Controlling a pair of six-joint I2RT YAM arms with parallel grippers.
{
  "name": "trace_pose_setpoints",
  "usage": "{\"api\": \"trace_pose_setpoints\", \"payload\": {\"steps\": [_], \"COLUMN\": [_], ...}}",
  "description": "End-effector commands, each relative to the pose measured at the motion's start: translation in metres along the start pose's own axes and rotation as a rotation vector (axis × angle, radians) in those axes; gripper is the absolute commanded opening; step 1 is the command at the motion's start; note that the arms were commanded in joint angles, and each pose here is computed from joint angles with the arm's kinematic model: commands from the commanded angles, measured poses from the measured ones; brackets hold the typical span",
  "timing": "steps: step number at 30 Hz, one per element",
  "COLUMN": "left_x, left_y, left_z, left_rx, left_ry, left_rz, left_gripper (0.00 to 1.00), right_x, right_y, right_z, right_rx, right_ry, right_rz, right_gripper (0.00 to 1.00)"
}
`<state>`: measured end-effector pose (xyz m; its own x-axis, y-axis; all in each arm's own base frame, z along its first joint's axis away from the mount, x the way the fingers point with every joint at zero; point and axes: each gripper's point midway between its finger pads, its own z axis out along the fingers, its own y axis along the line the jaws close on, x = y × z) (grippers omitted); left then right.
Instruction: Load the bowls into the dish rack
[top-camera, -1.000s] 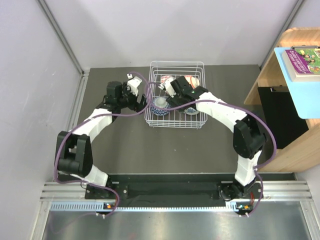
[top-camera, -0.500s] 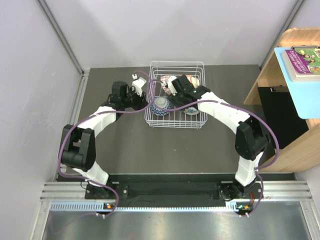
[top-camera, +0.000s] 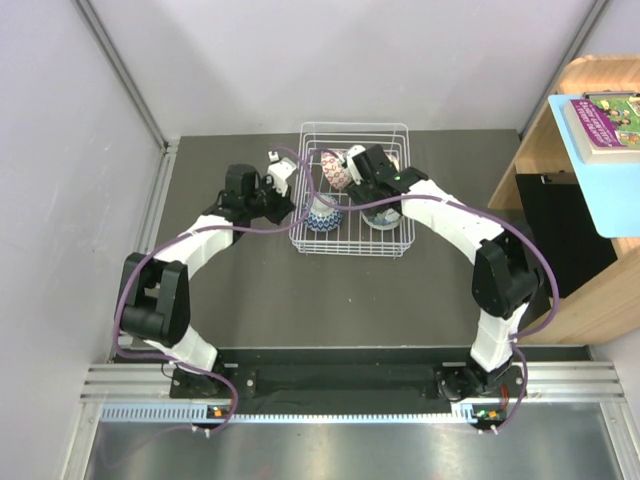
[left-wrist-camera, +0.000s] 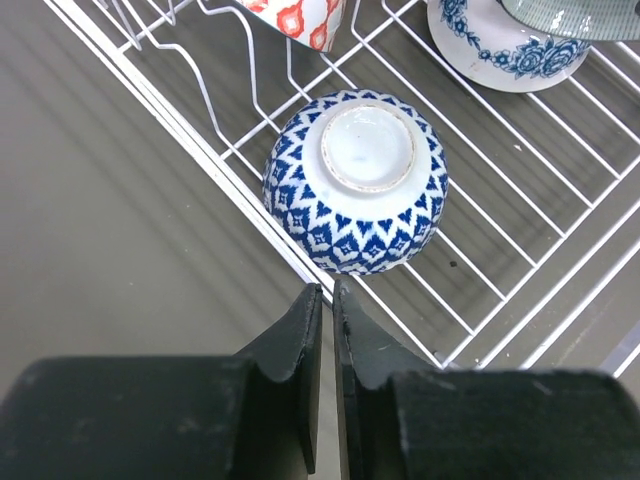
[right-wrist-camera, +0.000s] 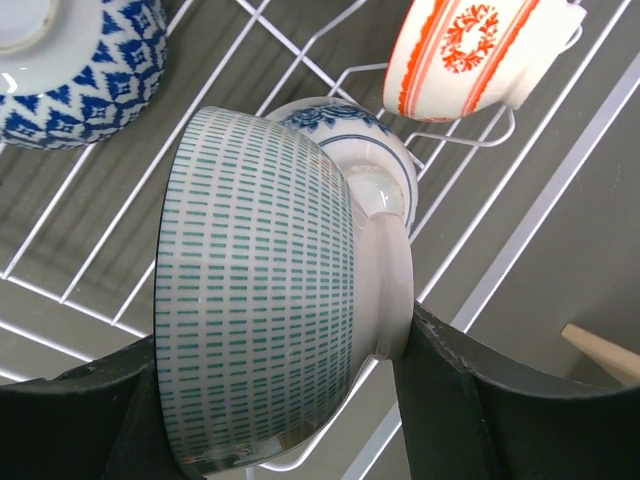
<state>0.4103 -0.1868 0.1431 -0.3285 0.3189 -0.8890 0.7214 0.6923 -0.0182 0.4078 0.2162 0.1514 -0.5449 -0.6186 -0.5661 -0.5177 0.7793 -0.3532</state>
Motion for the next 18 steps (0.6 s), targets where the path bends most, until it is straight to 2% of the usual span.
{"api": "trace_pose_setpoints", "payload": {"steps": [1,14,18], "left_x": [0.025,0.05,0.052], "left_y": [-0.046,-0.083,-0.098], "left_z": [0.0,0.008,0.008], "left_rx": [0.147,0.3,0.361], "left_ry": [0.079,0.151,0.155], "left_rz": [-0.02,-0.064,-0.05], "left_gripper": [0.12,0.08,0.05], "right_x": [-0.04,-0.04,-0.038], "right_y": [-0.027,-0.046,-0.055], "right_z": [-0.027,-0.036,-0.038], "right_rx": [0.056,0.08,0.093], "right_ry": [-0.138,-0.15,-0.146], "right_rz": [0.08,0.123,0.148], "right_gripper": [0.0,0.0,0.0]}}
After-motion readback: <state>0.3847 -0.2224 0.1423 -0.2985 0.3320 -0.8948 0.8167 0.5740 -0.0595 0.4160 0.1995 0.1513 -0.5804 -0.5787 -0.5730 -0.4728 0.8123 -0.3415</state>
